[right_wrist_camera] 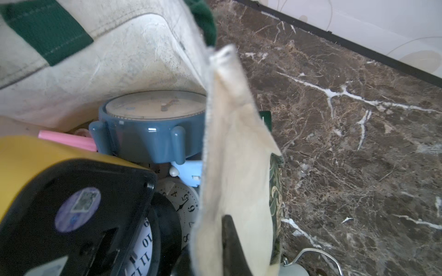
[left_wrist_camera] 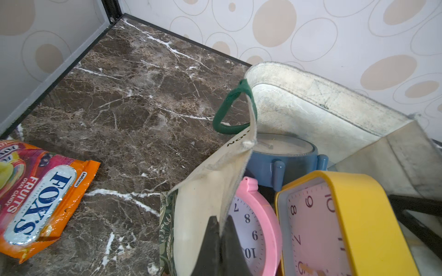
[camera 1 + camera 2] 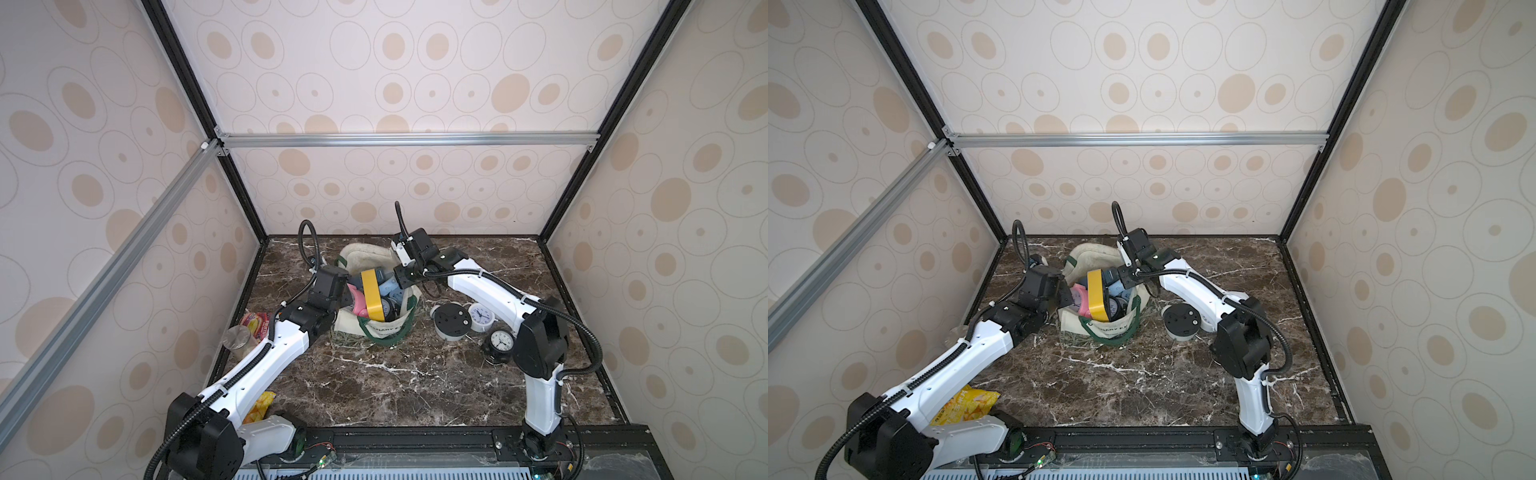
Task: Put the alarm clock into the canvas bag
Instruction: Adjust the canvas bag at the center of the board.
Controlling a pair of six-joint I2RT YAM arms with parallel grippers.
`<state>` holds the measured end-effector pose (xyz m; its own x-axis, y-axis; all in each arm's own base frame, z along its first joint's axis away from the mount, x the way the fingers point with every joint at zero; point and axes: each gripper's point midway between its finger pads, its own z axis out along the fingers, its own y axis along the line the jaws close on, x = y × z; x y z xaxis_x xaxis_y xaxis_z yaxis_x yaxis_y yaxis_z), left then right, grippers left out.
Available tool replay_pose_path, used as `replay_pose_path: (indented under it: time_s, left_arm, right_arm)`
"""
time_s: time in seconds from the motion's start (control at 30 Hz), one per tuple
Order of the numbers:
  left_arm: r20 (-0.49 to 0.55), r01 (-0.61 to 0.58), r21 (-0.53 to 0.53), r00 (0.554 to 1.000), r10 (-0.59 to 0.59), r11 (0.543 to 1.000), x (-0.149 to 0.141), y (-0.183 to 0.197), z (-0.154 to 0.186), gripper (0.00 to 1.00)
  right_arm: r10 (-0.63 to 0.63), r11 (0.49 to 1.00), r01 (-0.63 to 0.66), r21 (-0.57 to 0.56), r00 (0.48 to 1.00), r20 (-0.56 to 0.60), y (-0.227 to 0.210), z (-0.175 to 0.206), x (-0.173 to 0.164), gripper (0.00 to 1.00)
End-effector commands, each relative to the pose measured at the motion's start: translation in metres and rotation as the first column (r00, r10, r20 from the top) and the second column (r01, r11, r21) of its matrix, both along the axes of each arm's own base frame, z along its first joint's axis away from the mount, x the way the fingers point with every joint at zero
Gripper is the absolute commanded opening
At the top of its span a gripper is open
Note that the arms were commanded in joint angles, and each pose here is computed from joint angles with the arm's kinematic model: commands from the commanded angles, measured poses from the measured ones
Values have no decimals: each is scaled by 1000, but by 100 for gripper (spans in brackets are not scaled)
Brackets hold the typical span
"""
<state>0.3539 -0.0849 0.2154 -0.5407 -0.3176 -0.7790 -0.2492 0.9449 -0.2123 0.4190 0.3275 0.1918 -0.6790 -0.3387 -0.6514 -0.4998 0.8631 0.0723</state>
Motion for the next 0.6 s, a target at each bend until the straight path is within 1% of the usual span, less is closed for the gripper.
replay_pose_path:
  time_s: [0.0,0.07,0.13,0.2,0.3,0.4,0.47,0.57]
  left_arm:
    - [60,17,69,998,-21,997,12,7,49,0]
    - [115,31,83,993,-41,996,19,5,88,0]
    - [161,-5,119,987,-14,993,16,16,119,0]
    - [186,-52,155,982,22,987,9,32,134,0]
    - [176,-94,174,982,63,980,0,55,133,0]
    - [169,-134,196,980,101,971,-6,76,124,0]
    - [140,-162,194,981,136,967,-5,93,112,0]
    - [120,-151,197,984,129,969,2,98,103,0]
  right_arm:
    - [-60,996,46,82,984,169,-19,71,11,0]
    - [-111,989,86,120,970,216,-36,95,17,0]
    - [-161,980,126,152,957,243,-55,111,24,0]
    - [-206,972,168,164,946,251,-74,117,27,0]
    - [-255,960,210,186,930,266,-95,121,28,0]
    - [-274,955,228,190,923,271,-104,121,26,0]
    - [-287,951,242,190,921,263,-108,117,27,0]
    - [-305,946,259,196,916,259,-114,116,29,0]
